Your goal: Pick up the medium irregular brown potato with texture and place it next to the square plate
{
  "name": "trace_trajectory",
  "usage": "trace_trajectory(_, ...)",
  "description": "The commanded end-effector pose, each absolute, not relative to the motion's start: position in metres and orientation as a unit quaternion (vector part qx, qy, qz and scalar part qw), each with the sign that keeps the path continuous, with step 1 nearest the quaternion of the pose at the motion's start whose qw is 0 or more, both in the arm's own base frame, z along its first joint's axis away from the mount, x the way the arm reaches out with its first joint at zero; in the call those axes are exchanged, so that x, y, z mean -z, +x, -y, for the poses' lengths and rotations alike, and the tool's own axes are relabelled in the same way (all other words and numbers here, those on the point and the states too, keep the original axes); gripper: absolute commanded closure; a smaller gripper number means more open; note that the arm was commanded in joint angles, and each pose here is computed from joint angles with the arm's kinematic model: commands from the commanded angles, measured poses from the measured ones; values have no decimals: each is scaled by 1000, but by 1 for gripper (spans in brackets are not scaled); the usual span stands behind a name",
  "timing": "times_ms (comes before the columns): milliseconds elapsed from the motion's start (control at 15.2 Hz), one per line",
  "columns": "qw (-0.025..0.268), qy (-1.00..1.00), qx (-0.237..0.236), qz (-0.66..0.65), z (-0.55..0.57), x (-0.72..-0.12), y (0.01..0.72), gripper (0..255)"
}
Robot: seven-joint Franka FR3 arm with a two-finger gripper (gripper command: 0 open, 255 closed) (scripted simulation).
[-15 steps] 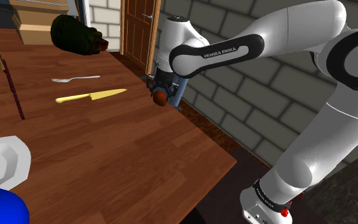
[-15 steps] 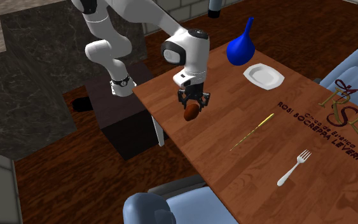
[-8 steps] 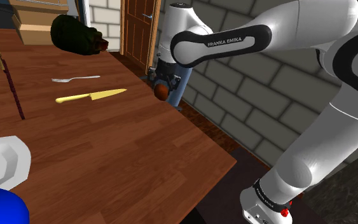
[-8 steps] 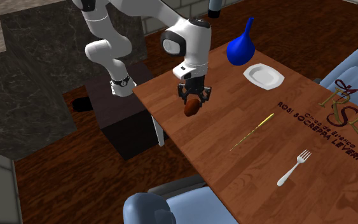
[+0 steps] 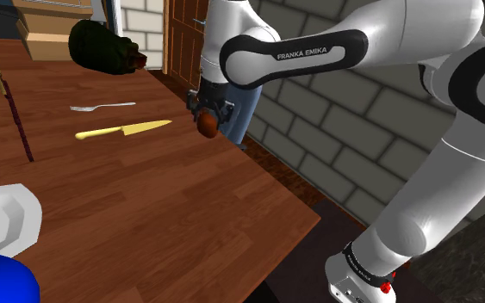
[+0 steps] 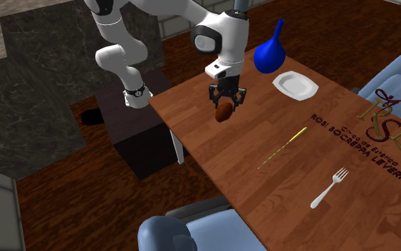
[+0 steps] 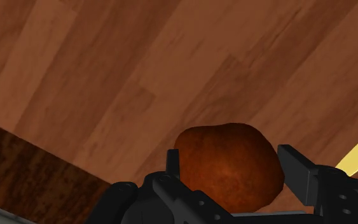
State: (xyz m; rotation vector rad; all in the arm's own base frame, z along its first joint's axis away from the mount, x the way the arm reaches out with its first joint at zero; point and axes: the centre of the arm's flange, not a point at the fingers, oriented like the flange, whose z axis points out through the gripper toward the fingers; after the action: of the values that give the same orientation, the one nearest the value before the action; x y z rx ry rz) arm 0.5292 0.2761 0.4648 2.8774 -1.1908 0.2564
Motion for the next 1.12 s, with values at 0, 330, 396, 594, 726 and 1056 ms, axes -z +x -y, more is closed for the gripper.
trace_trajectory(0, 8, 921, -82, 382, -301, -462, 526, 255)
trace_trajectory(330, 8, 921, -82, 382, -366, -455, 515, 255)
trace_trajectory(396, 8, 921, -82, 382, -379, -454, 512, 255)
trace_trajectory(594, 8, 921, -82, 382, -418, -450, 505, 255)
trace_trajectory(726, 8, 921, -82, 382, -444, -447, 501, 255)
trace_trajectory(1056, 8, 921, -82, 382, -508, -440, 489, 255)
